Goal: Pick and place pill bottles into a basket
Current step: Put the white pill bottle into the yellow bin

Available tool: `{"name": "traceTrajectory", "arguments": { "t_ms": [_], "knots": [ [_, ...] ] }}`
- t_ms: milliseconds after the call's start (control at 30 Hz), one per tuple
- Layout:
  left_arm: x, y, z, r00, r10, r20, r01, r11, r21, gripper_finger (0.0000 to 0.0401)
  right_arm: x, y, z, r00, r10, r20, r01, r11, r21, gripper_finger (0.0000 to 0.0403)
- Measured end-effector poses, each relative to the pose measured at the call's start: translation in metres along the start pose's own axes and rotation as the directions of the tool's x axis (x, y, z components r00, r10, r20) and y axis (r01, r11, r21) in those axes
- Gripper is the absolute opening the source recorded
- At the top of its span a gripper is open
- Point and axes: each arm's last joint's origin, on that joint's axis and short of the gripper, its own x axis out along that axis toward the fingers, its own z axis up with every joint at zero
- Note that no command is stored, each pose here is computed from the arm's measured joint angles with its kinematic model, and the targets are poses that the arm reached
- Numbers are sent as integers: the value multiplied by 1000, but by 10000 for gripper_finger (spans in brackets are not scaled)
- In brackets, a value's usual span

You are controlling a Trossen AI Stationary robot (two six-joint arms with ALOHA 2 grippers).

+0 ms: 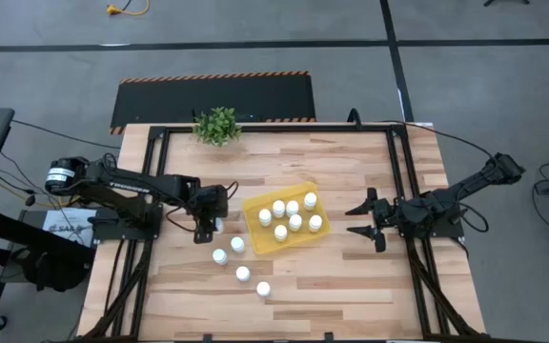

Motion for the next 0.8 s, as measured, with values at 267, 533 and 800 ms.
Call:
{"name": "traceTrajectory", "arguments": {
  "t_ms": [267,533,800],
  "knots": [
    [-23,-2,13,997,65,-44,-64,997,38,178,0,0,0,1000,0,0,0,1000,0,230],
    [-63,-7,37,988,156,-7,-155,984,90,170,0,0,0,1000,0,0,0,1000,0,230],
    [-99,-13,64,977,181,117,-194,974,118,175,0,0,0,1000,0,0,0,1000,0,230]
  ]
}}
